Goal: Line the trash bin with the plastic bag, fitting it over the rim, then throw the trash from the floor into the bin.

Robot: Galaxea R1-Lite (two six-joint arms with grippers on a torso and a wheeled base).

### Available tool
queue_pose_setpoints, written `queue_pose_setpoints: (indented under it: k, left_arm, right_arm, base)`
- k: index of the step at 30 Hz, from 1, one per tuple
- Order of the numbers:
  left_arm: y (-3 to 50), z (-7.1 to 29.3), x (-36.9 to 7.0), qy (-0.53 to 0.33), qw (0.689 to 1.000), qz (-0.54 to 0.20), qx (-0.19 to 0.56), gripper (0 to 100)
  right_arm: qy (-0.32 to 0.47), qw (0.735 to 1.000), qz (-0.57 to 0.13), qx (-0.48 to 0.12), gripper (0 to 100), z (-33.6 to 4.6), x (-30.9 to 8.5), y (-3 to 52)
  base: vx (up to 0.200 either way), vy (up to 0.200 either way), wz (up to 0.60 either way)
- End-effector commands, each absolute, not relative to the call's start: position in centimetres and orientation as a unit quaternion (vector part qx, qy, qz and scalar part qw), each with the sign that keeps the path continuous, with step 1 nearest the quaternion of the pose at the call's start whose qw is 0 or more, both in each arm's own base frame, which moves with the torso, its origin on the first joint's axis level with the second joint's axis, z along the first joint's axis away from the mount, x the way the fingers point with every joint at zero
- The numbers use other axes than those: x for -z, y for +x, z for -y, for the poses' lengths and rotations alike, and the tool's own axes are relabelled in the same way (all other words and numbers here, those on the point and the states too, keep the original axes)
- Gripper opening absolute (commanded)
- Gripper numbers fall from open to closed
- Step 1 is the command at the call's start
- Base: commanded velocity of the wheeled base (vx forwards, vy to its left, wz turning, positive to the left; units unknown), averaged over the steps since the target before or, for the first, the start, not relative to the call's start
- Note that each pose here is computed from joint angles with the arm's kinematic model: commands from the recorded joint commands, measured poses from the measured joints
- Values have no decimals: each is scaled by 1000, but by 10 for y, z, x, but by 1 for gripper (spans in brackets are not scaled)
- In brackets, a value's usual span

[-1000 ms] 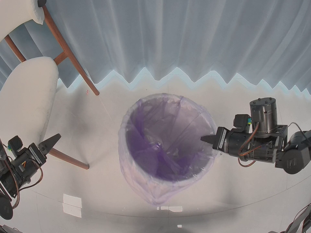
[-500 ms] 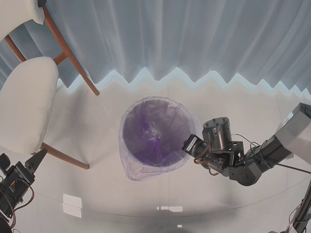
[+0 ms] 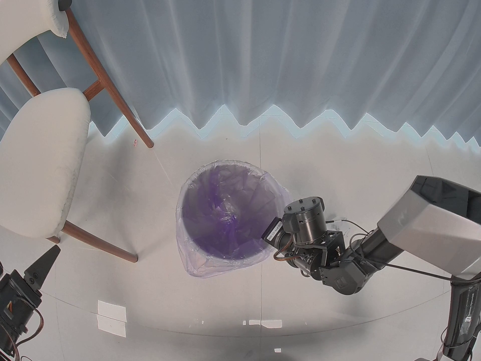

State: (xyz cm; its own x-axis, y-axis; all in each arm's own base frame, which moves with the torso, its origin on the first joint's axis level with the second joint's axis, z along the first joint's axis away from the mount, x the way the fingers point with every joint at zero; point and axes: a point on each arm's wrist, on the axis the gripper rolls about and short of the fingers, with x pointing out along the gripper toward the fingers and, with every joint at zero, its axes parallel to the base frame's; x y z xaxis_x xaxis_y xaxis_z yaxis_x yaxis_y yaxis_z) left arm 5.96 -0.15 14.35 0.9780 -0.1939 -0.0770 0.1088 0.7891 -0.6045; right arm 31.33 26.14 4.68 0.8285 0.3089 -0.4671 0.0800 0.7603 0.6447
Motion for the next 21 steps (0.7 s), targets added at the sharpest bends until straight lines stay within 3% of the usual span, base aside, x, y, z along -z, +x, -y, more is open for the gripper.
queue_pose_setpoints:
  k: [1, 6, 7, 21]
  left_arm:
    - [48, 2, -150, -307, 947, -27, 93, 100]
    - [45, 3, -149, -296, 950, -23, 100, 100]
    - [44, 3, -148, -284, 953, -21, 104, 100]
    - [41, 4, -144, -269, 956, -23, 116, 100]
  right_arm:
    - [331, 894, -297, -61, 0, -271, -24, 319]
    - [333, 894, -294, -62, 0, -273, -22, 323]
    - [333, 894, -294, -61, 100, -273, -22, 323]
    - [330, 895, -295, -51, 100, -263, -28, 317]
  base:
    - [0, 0, 0]
    - [0, 0, 0]
    - [0, 0, 0]
    - [0, 0, 0]
